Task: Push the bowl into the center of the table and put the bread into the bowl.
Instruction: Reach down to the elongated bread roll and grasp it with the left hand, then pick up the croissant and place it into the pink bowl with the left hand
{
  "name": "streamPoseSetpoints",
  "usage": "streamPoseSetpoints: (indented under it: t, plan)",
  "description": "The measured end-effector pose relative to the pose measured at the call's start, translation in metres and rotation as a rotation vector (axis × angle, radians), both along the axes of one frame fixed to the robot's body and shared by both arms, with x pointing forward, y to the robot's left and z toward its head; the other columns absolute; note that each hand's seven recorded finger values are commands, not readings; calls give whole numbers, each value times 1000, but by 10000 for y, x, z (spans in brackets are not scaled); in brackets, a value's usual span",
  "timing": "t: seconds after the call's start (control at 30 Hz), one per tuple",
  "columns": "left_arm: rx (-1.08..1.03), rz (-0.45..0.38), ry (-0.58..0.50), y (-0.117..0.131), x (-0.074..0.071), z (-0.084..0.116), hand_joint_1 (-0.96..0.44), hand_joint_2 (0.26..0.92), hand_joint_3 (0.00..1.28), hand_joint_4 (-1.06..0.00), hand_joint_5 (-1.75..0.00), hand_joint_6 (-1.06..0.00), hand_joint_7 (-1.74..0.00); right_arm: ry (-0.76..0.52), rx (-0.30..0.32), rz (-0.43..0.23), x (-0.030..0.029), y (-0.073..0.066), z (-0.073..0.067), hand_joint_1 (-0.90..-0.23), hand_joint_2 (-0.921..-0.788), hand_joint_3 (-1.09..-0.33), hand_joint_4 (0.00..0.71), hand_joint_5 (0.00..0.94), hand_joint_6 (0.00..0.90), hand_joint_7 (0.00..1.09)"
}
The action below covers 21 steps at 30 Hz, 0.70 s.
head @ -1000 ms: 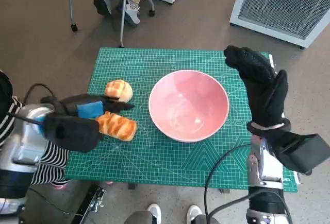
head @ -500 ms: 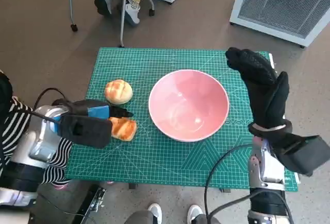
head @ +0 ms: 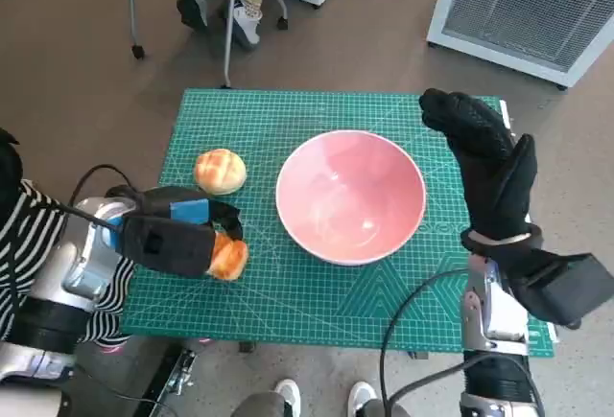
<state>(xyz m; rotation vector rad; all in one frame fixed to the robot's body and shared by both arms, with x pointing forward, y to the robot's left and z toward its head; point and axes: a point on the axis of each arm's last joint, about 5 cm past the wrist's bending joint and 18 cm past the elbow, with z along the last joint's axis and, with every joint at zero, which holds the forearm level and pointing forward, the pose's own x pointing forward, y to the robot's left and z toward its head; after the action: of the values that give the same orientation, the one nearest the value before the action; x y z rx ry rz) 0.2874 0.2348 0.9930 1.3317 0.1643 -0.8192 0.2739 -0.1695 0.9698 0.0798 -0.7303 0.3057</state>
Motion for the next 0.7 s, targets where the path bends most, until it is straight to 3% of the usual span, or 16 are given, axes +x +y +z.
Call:
streamPoseSetpoints:
  t: [0.3,0.7]
  plan:
    - [-35,-2,-74,59,-25,147,1,915,38,-773,-1077,-625,-1170,3,9,2,2,14,-16,-707,-921,-713,201,2,118,350]
    - [-155,-1,-240,94,-82,543,1,915,35,-770,-1082,-635,-1158,4,30,9,3,20,-25,-706,-921,-712,198,1,115,361]
